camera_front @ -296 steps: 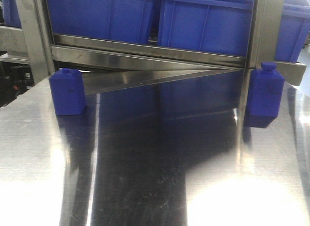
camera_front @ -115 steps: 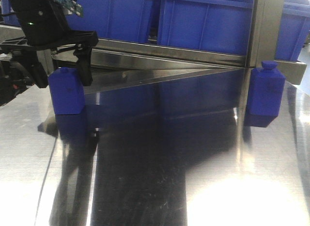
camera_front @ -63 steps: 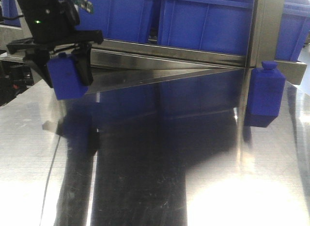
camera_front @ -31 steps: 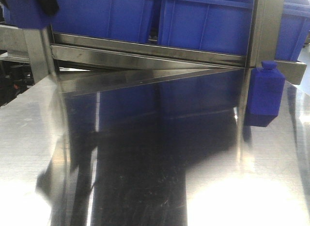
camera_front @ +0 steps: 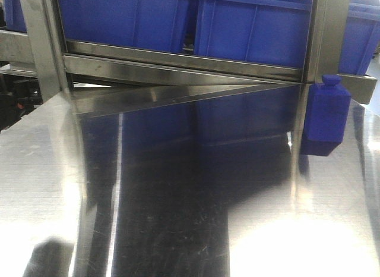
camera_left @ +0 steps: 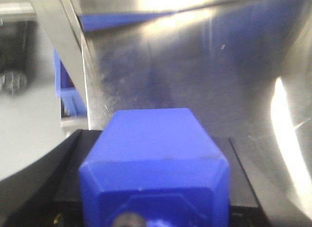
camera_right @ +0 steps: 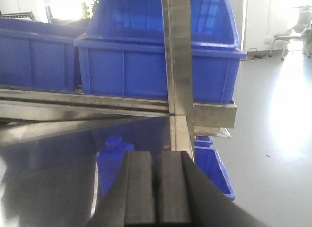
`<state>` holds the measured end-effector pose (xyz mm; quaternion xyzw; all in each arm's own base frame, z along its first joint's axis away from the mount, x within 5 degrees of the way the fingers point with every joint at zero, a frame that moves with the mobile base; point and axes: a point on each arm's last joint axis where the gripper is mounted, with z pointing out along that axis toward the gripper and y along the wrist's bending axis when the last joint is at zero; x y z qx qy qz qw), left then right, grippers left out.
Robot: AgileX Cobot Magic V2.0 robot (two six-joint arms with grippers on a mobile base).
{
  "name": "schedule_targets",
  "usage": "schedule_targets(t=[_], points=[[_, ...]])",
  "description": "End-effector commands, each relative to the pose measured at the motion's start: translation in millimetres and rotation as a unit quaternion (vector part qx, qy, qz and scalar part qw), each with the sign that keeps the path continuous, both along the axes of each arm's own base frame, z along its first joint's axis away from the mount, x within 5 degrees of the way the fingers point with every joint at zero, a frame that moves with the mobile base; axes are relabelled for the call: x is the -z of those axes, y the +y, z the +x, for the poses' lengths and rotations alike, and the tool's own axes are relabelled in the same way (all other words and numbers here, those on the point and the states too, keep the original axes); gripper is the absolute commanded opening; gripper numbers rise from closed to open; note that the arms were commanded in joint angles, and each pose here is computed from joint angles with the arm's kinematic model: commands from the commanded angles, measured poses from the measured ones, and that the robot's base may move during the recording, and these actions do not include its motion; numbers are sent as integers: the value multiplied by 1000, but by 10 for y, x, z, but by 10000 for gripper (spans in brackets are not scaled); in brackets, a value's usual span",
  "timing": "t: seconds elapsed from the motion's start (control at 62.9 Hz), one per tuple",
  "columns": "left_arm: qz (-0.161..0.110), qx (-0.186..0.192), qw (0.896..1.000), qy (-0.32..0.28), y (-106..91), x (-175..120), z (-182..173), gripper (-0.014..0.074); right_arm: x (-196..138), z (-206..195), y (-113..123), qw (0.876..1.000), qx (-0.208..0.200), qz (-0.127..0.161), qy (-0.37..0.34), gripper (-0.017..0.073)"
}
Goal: Pick and sort blue part to right shelf
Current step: 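Reach the right gripper down and grasp the other blue block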
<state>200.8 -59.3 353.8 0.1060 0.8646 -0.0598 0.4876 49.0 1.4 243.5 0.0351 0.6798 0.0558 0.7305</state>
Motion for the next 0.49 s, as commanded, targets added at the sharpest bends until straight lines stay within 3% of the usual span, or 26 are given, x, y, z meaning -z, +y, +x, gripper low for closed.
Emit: schedule_targets(t=[0.0, 0.143, 0.365, 0.477], points=[[-33, 15, 993, -112, 48, -165, -248, 340, -365, -4, -4, 999, 4, -8, -37, 61], [-51, 19, 984, -169, 151, -104, -584, 318, -679, 150, -1, 1000, 4, -10, -19, 160], [-65, 19, 974, -215, 264, -100, -923, 315, -1139, 598, 10, 999, 2, -11, 36, 627], [-67, 19, 973, -221, 275, -114, -957, 315, -1168, 900, 18, 995, 0, -11, 101, 615]])
